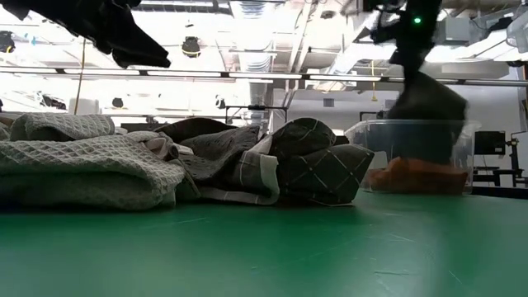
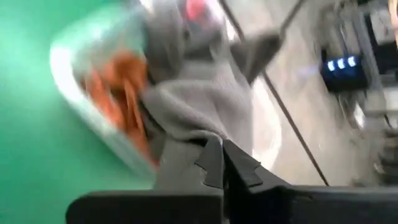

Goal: Sort towels by color in basket
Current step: Put the gray towel into the top transparent bin

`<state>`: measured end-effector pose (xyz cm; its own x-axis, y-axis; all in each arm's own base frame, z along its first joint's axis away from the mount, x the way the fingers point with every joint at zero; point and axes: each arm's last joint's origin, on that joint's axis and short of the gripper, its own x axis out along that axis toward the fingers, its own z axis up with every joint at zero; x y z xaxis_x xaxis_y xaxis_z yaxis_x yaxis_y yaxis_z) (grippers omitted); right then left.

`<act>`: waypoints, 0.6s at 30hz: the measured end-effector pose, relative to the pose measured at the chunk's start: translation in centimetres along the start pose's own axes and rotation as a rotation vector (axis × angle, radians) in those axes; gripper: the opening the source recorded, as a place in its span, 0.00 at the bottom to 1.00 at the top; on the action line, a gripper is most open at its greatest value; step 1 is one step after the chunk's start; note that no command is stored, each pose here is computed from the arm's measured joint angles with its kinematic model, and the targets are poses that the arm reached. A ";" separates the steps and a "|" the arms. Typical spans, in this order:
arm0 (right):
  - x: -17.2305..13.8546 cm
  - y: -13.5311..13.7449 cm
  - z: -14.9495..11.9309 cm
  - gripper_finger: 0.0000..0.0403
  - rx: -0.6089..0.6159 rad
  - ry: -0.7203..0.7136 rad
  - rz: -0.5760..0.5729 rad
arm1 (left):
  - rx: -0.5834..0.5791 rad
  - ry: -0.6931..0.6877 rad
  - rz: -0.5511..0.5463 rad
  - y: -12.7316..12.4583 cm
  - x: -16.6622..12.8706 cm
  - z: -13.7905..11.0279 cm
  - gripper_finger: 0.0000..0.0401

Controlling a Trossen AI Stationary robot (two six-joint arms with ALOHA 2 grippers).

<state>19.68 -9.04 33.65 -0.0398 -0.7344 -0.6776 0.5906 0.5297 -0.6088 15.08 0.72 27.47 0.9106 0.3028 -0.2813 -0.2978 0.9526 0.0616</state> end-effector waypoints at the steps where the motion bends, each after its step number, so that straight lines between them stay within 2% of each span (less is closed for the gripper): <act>1: 0.1 -0.4 0.6 0.04 0.028 -0.051 0.015 | 0.006 -0.004 0.000 0.0 0.0 0.0 0.45; 4: 0.9 -1.9 2.2 0.04 0.099 -0.155 0.062 | 0.024 -0.005 0.000 0.0 0.0 0.0 0.45; 7: 2.7 -3.6 2.9 0.06 0.172 -0.164 0.090 | 0.031 -0.005 0.006 0.0 0.0 0.0 0.45; 11: 6.3 -4.4 3.0 0.06 0.240 -0.023 0.160 | 0.043 -0.003 0.006 0.0 0.0 0.0 0.45; 18: 12.6 -2.6 3.4 0.06 0.245 0.229 0.208 | 0.034 0.003 0.007 0.0 0.0 0.0 0.45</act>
<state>20.39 -21.06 28.08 -0.0614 -0.4938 -0.8674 0.7785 0.5202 -0.3513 15.07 0.74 27.43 0.9076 0.3095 -0.2835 -0.2942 0.9509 0.0963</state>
